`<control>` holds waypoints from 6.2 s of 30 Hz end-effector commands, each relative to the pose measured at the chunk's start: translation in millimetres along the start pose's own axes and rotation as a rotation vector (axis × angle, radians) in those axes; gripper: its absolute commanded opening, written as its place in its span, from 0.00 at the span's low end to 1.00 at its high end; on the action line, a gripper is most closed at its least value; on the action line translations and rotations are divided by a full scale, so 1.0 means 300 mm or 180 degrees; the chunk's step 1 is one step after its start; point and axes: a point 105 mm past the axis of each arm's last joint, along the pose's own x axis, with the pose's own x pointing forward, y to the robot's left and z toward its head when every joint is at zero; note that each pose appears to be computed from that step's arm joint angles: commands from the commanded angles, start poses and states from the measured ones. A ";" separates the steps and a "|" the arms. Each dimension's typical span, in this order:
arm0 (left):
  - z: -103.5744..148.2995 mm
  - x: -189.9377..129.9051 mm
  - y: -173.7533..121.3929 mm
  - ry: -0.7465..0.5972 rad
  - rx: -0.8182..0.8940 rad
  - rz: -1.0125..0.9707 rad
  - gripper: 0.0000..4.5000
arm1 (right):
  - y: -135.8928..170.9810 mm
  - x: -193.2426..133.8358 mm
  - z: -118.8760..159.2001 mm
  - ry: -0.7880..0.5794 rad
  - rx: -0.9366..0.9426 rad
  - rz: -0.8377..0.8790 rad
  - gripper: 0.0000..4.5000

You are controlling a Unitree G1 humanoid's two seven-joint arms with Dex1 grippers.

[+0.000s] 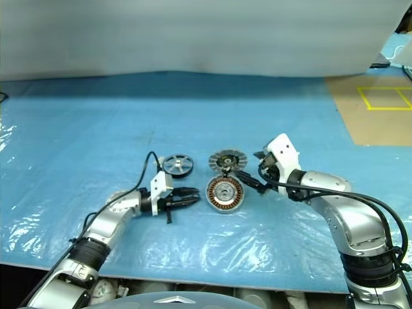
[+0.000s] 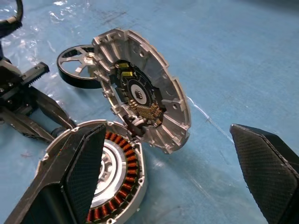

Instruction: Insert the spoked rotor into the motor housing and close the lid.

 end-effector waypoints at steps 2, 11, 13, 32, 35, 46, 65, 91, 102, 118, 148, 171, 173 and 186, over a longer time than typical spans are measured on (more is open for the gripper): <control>0.071 -0.036 -0.019 -0.0257 0.0022 -0.0104 0.15 | -0.007 -0.037 0.045 -0.0218 0.0000 0.0038 0.99; 0.326 -0.065 0.019 -0.0683 0.0374 -0.0105 0.15 | 0.063 -0.078 0.001 -0.0111 -0.0205 0.0409 0.99; 0.327 -0.062 0.011 -0.0638 0.0416 -0.0197 0.15 | 0.079 -0.077 -0.006 -0.0118 -0.0279 0.0448 0.99; 0.214 0.074 0.019 -0.0371 0.0767 -0.0751 0.15 | 0.137 -0.120 -0.096 -0.0023 -0.0449 0.0344 0.99; 0.220 0.082 0.004 -0.0419 0.0728 -0.0836 0.15 | 0.136 -0.132 -0.118 0.0014 -0.0401 0.0287 0.99; 0.198 0.184 -0.021 -0.0433 0.0651 -0.0865 0.15 | 0.146 -0.156 -0.144 0.0095 -0.0300 0.0115 0.99; 0.141 0.247 -0.028 -0.0119 0.1410 -0.0885 0.15 | 0.173 -0.212 -0.132 0.0267 -0.0247 -0.0084 0.99; 0.173 0.236 -0.022 -0.0233 0.1390 -0.0898 0.15 | 0.186 -0.204 -0.137 0.0346 -0.0222 -0.0134 0.99; 0.151 0.235 0.004 -0.0139 0.1381 -0.0834 0.15 | 0.182 -0.209 -0.153 0.0386 -0.0221 -0.0178 0.99; 0.135 0.246 0.012 -0.0106 0.1227 -0.0784 0.15 | 0.178 -0.206 -0.174 0.0411 -0.0244 -0.0210 0.99; 0.113 0.250 -0.007 -0.0048 0.1201 -0.0857 0.15 | 0.163 -0.205 -0.226 0.0463 -0.0303 -0.0259 0.99; 0.101 0.254 -0.027 -0.0004 0.0952 -0.1068 0.37 | 0.172 -0.195 -0.191 0.0463 -0.0347 -0.0249 0.99; 0.116 0.260 -0.008 -0.0062 0.1044 -0.0882 0.51 | 0.176 -0.190 -0.181 0.0450 -0.0351 -0.0246 0.99; 0.248 0.155 0.045 -0.0522 0.0756 -0.0527 0.58 | 0.162 -0.175 -0.139 0.0342 -0.0317 -0.0134 0.99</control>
